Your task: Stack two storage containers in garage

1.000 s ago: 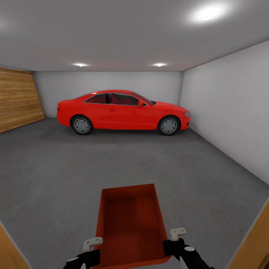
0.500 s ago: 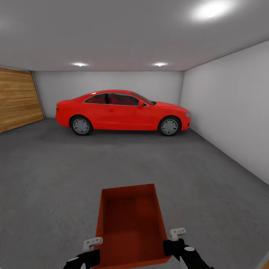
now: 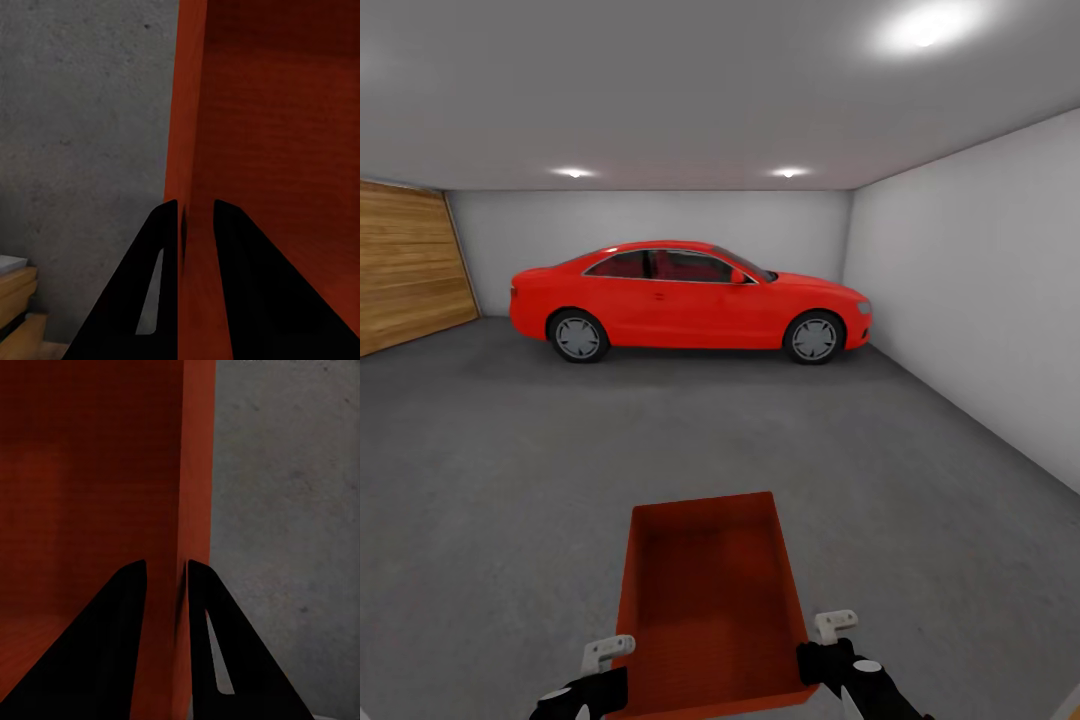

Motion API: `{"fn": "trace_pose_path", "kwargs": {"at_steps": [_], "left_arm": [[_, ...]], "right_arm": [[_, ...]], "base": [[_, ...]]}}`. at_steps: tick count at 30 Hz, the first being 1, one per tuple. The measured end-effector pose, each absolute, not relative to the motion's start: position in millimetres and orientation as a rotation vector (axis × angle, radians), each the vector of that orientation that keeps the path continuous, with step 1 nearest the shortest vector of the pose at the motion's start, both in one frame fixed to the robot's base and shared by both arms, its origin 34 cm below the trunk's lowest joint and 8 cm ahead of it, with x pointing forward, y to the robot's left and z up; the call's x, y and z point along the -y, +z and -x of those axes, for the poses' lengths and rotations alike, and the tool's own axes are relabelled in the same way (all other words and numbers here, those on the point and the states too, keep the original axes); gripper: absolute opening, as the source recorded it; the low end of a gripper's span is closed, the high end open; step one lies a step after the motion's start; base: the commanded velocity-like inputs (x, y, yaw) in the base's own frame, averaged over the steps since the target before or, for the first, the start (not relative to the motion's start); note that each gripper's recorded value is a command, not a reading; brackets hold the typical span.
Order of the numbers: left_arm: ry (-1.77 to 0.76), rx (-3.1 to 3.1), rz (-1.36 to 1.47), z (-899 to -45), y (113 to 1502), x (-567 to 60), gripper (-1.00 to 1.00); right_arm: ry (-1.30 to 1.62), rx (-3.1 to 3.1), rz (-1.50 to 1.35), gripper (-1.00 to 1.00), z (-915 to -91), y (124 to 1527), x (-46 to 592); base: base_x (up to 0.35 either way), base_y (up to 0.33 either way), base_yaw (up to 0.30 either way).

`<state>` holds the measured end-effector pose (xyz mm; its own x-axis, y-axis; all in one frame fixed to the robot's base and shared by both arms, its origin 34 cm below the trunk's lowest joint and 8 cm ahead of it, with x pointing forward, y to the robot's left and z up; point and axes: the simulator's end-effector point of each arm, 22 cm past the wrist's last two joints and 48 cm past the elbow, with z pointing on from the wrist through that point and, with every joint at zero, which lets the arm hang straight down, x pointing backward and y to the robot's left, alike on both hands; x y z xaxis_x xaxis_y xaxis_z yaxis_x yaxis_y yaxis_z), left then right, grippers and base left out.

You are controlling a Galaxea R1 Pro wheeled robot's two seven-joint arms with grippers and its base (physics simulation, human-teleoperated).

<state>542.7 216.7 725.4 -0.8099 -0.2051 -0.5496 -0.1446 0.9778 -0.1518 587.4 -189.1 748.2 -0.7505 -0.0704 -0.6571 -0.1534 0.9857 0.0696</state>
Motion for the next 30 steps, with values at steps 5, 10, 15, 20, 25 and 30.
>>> {"fn": "trace_pose_path", "kwargs": {"at_steps": [5,10,15,20,25,30], "left_arm": [[-0.137,-2.528,0.244,-542.9,725.6,-216.7,-1.00],[-0.137,-2.528,0.244,-542.8,725.5,-216.6,-1.00],[-0.137,-2.528,0.244,-542.9,725.6,-216.8,-1.00],[-0.137,-2.528,0.244,-542.6,725.9,-216.9,-1.00],[-0.137,-2.528,0.244,-542.5,725.9,-216.8,-1.00],[-0.137,-2.528,0.245,-542.8,725.6,-216.8,-1.00]], "right_arm": [[0.155,-2.420,0.155,-1.00,-587.4,748.2,189.1],[0.155,-2.420,0.155,-1.00,-587.4,748.2,189.1],[0.155,-2.420,0.155,-1.00,-587.4,748.3,189.0],[0.155,-2.420,0.154,-1.00,-587.0,748.5,188.9],[0.155,-2.419,0.155,-1.00,-587.0,748.5,188.9],[0.155,-2.420,0.156,-1.00,-587.6,748.4,188.9]], "base": [[0.000,0.000,0.000],[0.000,0.000,0.000],[0.014,0.000,0.000],[0.216,0.000,0.000],[0.318,0.000,0.000],[0.222,0.000,0.000]]}}
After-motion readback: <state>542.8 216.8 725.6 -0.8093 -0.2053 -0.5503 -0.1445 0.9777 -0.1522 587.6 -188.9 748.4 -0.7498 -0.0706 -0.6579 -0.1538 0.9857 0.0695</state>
